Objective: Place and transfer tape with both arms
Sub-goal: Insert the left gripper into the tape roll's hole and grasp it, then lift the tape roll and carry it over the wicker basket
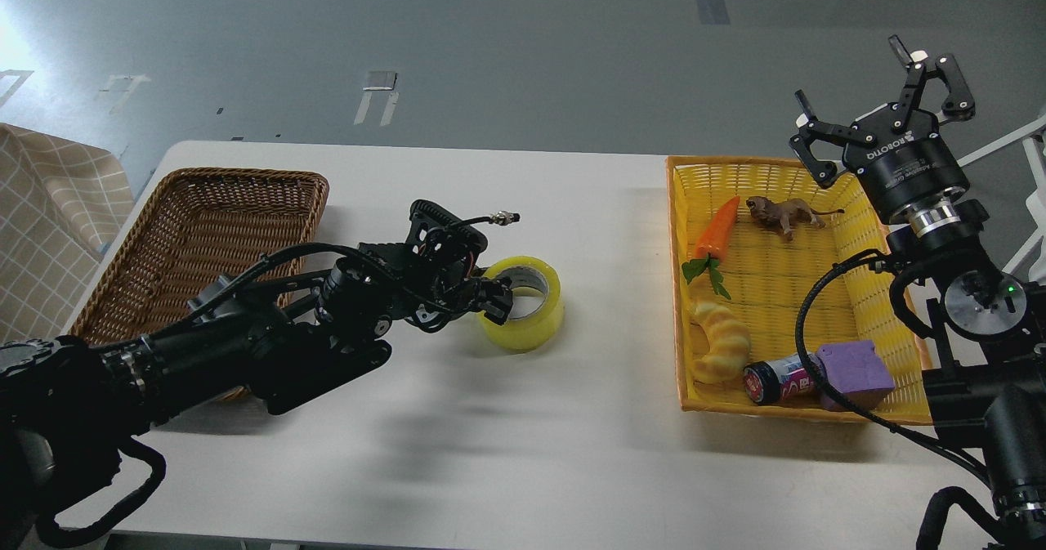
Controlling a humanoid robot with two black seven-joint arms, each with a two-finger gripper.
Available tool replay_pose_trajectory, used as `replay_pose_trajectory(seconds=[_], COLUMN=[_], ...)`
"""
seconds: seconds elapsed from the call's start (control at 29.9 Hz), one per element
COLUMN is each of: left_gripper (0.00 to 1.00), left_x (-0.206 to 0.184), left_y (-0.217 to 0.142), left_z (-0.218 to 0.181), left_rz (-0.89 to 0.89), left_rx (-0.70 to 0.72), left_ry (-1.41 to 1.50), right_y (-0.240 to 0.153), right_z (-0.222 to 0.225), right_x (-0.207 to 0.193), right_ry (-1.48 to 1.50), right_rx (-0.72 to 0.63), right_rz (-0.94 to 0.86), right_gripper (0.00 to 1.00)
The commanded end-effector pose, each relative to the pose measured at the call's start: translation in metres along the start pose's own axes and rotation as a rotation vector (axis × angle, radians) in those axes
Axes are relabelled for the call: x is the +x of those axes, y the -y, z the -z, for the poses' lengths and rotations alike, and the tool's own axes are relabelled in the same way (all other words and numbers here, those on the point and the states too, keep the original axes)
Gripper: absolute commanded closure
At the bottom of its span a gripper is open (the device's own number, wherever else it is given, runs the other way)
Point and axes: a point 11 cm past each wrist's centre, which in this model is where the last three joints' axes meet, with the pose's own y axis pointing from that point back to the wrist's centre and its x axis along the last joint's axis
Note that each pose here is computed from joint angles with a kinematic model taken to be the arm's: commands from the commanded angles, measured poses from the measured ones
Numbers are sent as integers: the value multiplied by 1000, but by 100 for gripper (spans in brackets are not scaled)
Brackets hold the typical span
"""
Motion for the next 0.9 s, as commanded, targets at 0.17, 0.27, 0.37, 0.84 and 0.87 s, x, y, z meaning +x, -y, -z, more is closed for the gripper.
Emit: replay_pose_trajectory(seconds=[0.17, 0.27, 0.37, 0.84, 0.87], left_gripper=[100, 100, 100, 100, 100], left_x=[54, 80, 90, 83, 78], left_y=[-25, -43, -55, -123, -131], left_z=[21, 33, 47, 149, 159], left_rz=[-98, -149, -166, -161, -156], left_rx=[33, 55, 70, 211, 225], left_ry=[54, 85, 74, 49, 44], right_y=[1, 1, 1, 2, 2], right_z=[1, 1, 0, -2, -2], right_x=[-1, -1, -2, -4, -4], right_ry=[1, 2, 2, 10, 10], right_rx=[3, 5, 2, 3, 3], right_rz=[4, 4, 5, 10, 10], right_gripper=[0, 0, 0, 0, 0])
